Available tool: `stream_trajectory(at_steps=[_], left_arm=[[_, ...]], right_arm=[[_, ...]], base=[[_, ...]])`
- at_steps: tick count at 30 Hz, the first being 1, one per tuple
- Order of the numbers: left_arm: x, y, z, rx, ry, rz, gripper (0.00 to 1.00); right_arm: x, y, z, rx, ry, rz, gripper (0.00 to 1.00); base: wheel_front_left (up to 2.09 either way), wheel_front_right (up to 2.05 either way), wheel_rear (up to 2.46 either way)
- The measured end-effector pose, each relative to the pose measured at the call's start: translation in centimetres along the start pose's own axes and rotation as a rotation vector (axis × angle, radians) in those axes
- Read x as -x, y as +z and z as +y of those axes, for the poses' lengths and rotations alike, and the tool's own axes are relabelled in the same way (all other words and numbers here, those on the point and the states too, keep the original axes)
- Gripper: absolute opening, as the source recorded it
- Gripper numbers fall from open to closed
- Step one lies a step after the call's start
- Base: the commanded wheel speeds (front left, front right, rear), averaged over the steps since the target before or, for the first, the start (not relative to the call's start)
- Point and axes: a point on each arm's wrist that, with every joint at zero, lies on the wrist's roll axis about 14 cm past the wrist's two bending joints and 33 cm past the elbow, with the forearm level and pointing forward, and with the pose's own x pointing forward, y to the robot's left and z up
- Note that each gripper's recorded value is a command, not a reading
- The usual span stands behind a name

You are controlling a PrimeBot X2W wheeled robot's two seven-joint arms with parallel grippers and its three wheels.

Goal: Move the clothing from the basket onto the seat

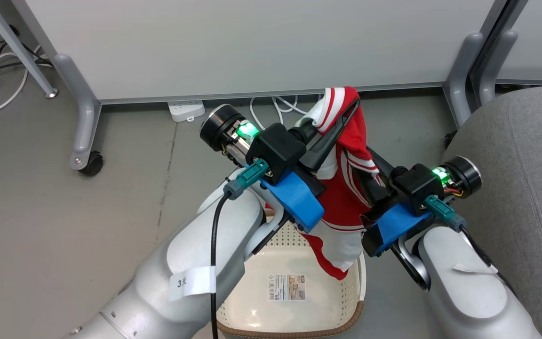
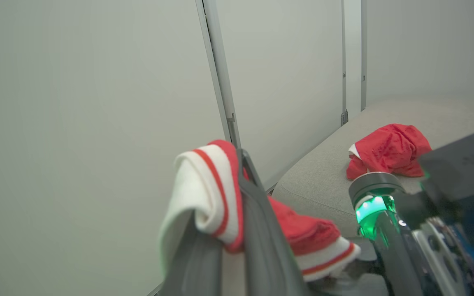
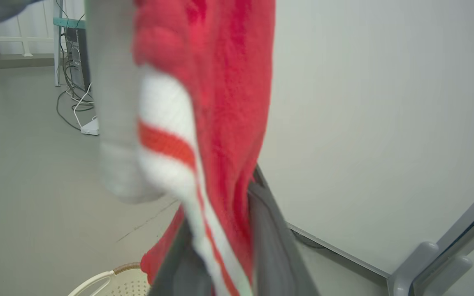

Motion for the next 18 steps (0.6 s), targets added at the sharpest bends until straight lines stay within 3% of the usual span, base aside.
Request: stream_trajectory(at_steps=[18], left_arm=[[-0.14,-0.21,-0.1,0.001,-0.004,0.004,0.0]], right_arm=[[-0.09,0.2,-0.44,-0.005,-0.015,-0.006,0.0]], base=[[0.0,0.0,0.0]])
